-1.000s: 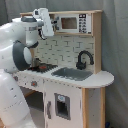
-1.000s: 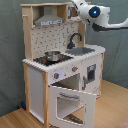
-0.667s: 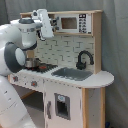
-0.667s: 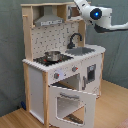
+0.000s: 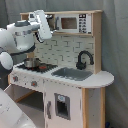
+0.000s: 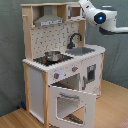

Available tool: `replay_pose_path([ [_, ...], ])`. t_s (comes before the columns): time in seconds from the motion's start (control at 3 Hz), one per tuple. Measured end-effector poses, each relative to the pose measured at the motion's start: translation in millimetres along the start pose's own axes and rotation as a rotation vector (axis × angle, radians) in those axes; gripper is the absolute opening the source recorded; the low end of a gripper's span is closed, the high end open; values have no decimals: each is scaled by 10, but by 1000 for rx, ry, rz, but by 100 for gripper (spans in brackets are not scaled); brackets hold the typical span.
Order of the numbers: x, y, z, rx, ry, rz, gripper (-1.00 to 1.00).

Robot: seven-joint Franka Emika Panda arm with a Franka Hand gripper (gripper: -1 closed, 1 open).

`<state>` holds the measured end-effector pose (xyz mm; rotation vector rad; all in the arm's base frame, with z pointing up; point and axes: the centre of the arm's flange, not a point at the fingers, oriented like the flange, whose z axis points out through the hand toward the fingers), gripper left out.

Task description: Play with the kitchen

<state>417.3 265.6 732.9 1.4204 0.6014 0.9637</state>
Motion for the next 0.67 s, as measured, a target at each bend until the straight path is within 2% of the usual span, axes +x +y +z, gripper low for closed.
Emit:
replay_pose_path([
  [0.33,-21,49,-158,-48,39,30,100],
  [0.67,-78,-138,-74,-45,47,58,100],
])
